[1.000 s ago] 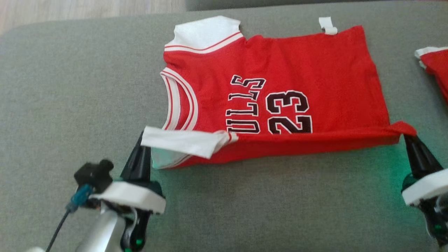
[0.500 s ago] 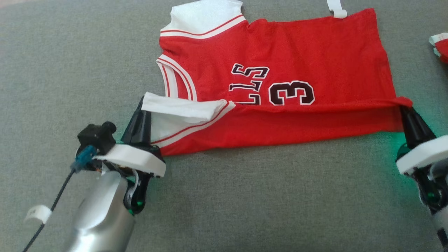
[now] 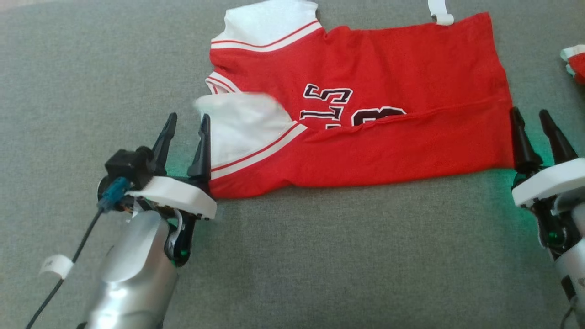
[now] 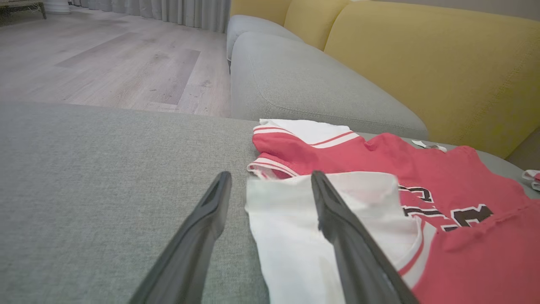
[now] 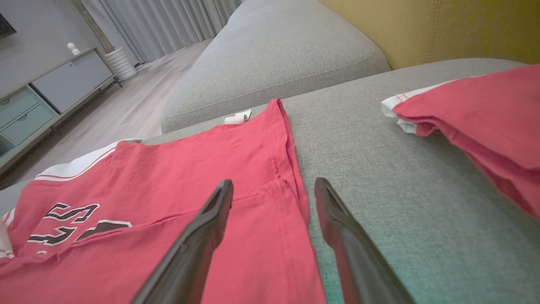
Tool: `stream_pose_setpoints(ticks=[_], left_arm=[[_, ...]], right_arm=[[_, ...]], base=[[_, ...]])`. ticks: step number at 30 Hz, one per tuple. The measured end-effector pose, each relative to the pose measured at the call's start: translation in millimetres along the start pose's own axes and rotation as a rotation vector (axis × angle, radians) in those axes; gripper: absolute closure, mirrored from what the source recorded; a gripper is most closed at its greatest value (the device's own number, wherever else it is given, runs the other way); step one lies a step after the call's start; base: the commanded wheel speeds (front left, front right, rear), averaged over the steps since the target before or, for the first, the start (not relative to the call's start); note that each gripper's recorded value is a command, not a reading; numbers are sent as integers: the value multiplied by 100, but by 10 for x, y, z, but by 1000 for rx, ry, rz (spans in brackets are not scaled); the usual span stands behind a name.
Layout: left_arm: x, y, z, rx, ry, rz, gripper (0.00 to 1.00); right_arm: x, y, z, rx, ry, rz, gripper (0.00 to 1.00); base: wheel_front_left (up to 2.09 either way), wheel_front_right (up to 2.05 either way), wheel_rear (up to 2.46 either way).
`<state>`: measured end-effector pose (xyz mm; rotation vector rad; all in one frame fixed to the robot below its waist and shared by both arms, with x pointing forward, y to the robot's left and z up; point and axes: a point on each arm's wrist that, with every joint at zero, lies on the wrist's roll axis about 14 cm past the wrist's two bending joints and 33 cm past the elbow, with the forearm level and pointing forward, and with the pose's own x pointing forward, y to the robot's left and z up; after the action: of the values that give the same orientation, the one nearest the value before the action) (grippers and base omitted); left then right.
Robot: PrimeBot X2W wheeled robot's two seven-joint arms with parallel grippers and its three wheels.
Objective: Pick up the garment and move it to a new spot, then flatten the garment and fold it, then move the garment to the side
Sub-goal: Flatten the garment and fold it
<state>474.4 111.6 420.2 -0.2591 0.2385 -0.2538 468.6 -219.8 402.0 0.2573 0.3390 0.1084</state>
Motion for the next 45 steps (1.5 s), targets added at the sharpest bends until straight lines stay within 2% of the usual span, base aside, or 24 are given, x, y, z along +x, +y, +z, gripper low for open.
stream_pose_setpoints(ticks=[5,13,22,23,24,25,34,35,36,37,42,45], left_arm=[[-88,-37,-39,-12,4,13,0],[-401,-74,-590,-57,137,62,0],[-420,-24,-757,-38,214,106,0],[-416,-29,-764,-37,219,104,34],[-413,-28,-767,-37,223,103,78],[-404,-33,-764,-37,225,98,100],[-399,-103,-699,-18,207,56,100],[-402,-95,-685,-15,203,57,100],[-408,-92,-677,-13,202,57,100],[-413,-92,-666,-11,199,56,100],[-469,-97,-608,7,189,56,100],[-553,-116,-601,18,186,56,100]], right_arm=[[-53,31,15,5,-22,3,0],[-233,-61,-142,37,0,-32,0],[-289,-94,-203,46,8,-46,0],[-292,-93,-222,47,11,-48,0],[-294,-92,-241,48,16,-49,0],[-295,-92,-260,49,21,-50,0],[-233,-99,-452,55,102,-79,0],[-219,-75,-485,54,124,-75,7],[-210,-58,-509,52,142,-71,60],[-201,-53,-520,48,155,-70,100],[-225,-45,-526,7,172,-62,100],[-300,-86,-487,-105,170,-42,100]], base=[[0,0,0],[0,0,0],[0,0,0],[0,0,0],[0,0,0],[0,0,0],[0,0,0],[0,0,0],[0,0,0],[0,0,0],[0,0,0],[0,0,0]])
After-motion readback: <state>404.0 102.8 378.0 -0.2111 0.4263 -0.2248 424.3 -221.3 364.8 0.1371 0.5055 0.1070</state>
